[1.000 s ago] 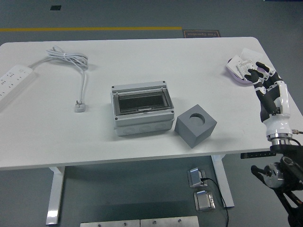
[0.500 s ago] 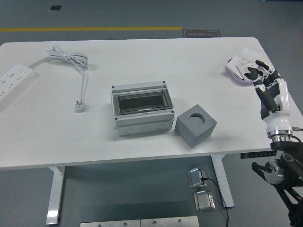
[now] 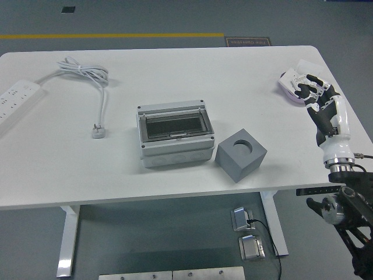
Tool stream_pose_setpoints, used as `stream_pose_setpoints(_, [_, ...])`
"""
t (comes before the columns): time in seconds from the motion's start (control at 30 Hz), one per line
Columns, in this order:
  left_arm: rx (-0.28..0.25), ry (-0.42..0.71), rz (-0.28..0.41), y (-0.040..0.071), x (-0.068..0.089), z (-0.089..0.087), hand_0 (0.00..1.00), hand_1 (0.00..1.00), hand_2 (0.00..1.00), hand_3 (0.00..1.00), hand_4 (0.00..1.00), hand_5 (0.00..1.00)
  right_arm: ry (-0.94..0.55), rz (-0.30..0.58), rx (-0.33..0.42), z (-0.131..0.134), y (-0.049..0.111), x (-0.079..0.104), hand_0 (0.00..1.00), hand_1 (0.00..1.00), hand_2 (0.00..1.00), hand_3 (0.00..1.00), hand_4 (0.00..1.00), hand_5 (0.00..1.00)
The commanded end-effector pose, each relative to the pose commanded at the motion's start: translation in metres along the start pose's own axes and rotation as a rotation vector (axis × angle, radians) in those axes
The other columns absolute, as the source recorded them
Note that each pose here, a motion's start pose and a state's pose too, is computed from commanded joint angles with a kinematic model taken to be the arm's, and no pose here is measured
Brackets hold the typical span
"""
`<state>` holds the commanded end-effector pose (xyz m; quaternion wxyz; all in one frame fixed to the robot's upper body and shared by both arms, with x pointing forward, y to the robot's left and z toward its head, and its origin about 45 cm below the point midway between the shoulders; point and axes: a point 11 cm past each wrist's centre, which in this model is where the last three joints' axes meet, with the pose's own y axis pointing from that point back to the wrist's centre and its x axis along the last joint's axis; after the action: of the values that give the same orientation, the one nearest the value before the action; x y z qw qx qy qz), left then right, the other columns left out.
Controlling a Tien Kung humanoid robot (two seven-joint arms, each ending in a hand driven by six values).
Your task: Fetch the battery,place it into the box,close the lid of the box
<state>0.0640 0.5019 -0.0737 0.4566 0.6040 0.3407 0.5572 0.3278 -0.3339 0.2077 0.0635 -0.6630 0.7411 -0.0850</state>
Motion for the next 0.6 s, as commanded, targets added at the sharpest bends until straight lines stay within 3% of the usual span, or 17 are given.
stream_pose_setpoints(0.23, [0.004,0.005,0.003,0.0004,0.0037,-0.0037,0.719,0.747,0.72,0.666,0.547,0.474,0.031,-0.006,-0.008,0.0023,0.0025,-0.0006,0.732,0.578,0.634,0.705,0.847,0.449])
stream_pose_setpoints(0.6, [0.005,0.007,-0.01,-0.0005,-0.0035,-0.0063,0.72,0.746,0.72,0.67,0.554,0.475,0.059,-0.02,-0.017,0.0039,0.0041,0.0002,0.742,0.591,0.64,0.709,0.841,0.453])
